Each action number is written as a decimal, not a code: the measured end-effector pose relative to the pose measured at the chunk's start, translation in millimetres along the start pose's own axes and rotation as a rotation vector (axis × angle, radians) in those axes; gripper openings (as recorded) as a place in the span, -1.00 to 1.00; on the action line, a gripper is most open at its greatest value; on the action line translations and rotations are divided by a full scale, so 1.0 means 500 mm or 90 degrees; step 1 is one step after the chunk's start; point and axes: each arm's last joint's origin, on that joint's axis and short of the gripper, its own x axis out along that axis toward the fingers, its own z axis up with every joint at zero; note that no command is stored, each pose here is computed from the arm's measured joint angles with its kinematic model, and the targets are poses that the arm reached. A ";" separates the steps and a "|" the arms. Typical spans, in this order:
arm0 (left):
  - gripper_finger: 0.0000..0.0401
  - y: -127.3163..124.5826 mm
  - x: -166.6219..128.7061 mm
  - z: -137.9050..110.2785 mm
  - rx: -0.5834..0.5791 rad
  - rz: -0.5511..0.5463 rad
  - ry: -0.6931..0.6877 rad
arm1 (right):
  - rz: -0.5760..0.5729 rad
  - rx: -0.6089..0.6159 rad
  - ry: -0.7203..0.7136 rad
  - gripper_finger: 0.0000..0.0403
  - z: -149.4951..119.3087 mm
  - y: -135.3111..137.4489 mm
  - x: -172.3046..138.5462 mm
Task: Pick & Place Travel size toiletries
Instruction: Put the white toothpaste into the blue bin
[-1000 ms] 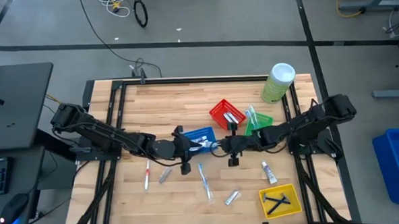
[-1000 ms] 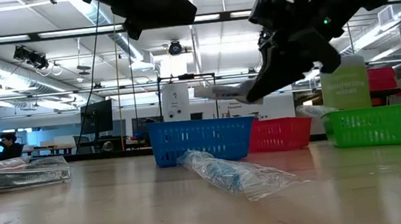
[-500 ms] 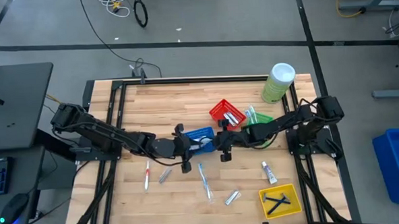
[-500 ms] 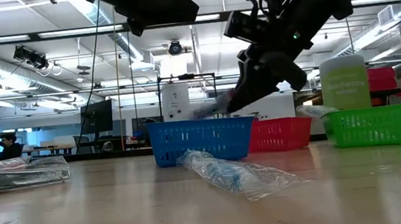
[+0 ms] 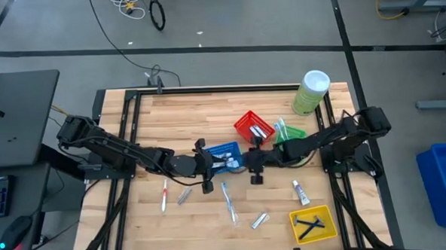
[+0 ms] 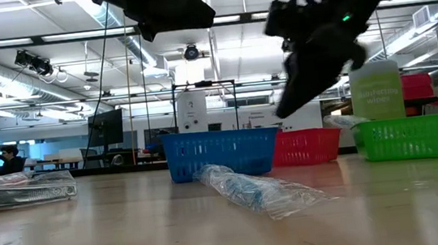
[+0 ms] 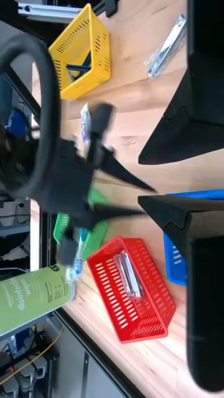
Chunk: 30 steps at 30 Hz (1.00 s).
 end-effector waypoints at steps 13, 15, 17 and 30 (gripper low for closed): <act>-0.50 0.000 0.000 -0.003 0.006 0.001 0.008 | 0.095 0.340 0.376 -0.30 -0.102 0.030 -0.173; -0.50 0.001 0.000 -0.004 0.004 0.002 0.011 | 0.072 0.355 0.409 -0.30 -0.115 0.039 -0.182; -0.50 0.001 0.000 -0.004 -0.001 0.002 0.011 | 0.062 0.389 0.429 -0.29 -0.127 0.049 -0.183; -0.50 0.000 0.000 -0.002 -0.015 0.001 0.007 | 0.007 0.539 0.537 -0.15 -0.218 0.069 -0.158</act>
